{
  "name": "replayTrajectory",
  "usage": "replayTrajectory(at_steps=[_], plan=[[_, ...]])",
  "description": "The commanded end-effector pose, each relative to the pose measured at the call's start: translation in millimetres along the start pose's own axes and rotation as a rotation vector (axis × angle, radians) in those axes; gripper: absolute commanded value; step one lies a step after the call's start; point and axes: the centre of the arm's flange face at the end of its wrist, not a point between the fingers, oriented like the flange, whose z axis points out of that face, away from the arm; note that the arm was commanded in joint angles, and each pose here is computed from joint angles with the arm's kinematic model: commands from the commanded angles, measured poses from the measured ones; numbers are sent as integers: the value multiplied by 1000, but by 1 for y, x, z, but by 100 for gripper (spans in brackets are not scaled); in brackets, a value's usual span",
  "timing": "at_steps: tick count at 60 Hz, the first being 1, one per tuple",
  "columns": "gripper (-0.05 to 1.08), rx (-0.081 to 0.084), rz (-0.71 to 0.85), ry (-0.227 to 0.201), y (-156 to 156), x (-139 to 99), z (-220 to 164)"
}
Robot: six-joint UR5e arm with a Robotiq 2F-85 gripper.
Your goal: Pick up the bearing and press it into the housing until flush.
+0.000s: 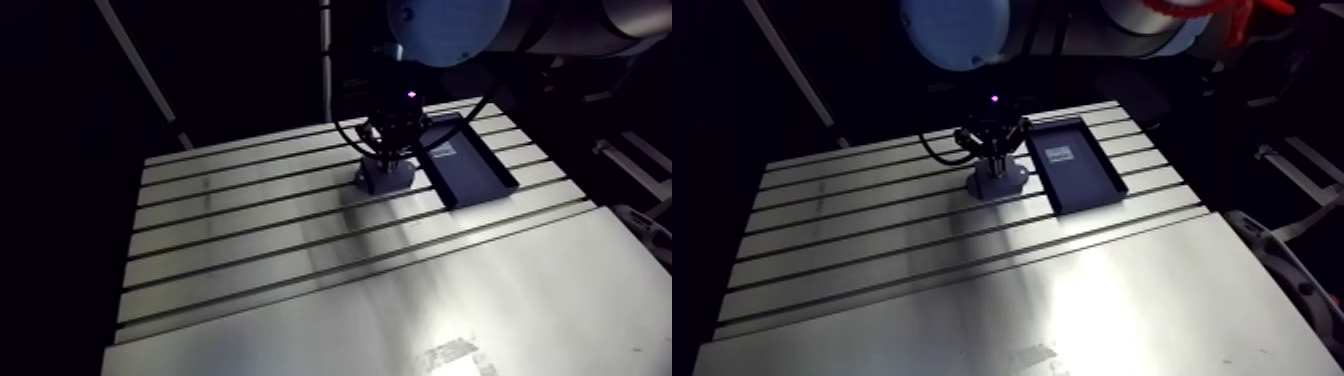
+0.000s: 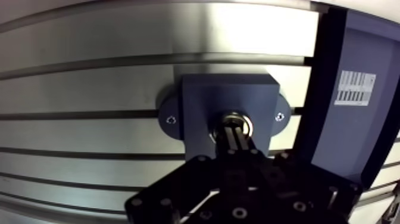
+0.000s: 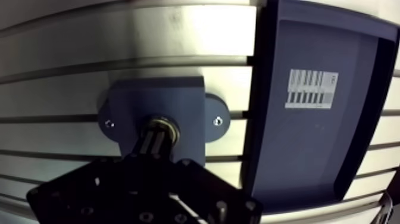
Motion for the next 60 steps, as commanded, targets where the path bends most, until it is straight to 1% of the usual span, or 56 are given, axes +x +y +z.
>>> replayTrajectory(at_steps=[1, 27, 60], plan=[[91, 0, -4, -1, 0, 0, 0], [90, 3, -14, -8, 0, -2, 4], [90, 2, -16, -6, 0, -2, 4]])
